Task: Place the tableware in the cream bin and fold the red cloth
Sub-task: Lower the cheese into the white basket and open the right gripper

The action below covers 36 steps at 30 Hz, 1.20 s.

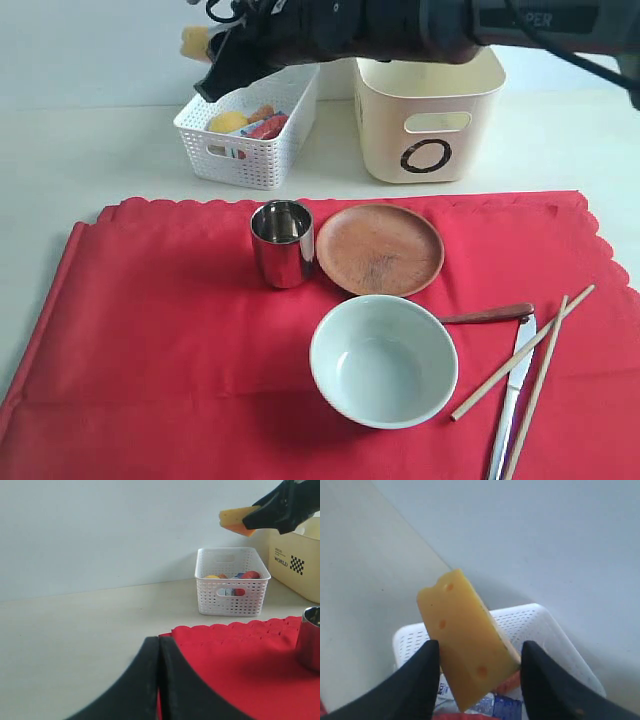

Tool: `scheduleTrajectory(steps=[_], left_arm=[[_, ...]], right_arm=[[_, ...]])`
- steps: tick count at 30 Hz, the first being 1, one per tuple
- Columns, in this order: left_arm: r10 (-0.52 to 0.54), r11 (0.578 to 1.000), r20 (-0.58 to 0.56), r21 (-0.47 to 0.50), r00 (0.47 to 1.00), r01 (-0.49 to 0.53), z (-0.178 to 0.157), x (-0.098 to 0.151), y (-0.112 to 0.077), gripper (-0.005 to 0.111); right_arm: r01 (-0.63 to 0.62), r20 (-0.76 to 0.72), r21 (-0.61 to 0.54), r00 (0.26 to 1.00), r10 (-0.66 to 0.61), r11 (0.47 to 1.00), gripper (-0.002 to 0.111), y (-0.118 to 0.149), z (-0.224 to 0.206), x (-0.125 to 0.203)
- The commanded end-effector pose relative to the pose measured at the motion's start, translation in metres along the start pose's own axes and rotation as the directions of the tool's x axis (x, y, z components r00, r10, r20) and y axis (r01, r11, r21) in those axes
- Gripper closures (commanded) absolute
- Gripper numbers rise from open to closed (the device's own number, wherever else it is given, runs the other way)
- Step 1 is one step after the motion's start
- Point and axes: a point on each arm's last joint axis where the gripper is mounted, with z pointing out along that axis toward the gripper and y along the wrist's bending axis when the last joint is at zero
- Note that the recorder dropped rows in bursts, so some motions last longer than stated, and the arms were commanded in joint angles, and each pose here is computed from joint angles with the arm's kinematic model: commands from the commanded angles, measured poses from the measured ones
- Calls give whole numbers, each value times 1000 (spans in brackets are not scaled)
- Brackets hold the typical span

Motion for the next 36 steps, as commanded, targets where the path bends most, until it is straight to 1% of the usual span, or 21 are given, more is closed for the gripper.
scheduleTrajectory(steps=[1,6,8,10,15,18,30,36], left_arm=[[-5,1000,4,-5,1000,5,0,1,0,106],[-5,1000,4,-5,1000,5,0,1,0,106],[-5,1000,4,-5,1000,5,0,1,0,106],[-5,1000,4,-5,1000,5,0,1,0,106],[-5,1000,4,-5,1000,5,0,1,0,106],[-5,1000,4,-5,1000,5,0,1,0,106],[-5,1000,4,-5,1000,5,0,1,0,106],[-3,1000,4,-5,1000,3,0,1,0,106]], right_arm=[[-27,75,92,997,20,995,108,-6,12,7],[-29,69,96,997,22,995,108,-3,18,15],[-48,72,98,997,41,994,105,-3,19,16],[-61,76,101,996,54,993,98,-3,19,15],[-71,94,117,994,60,991,71,-5,18,14],[-89,103,124,992,76,988,61,-6,18,13],[-113,108,127,989,100,985,45,-6,18,13],[-137,92,106,988,128,985,45,-5,16,12]])
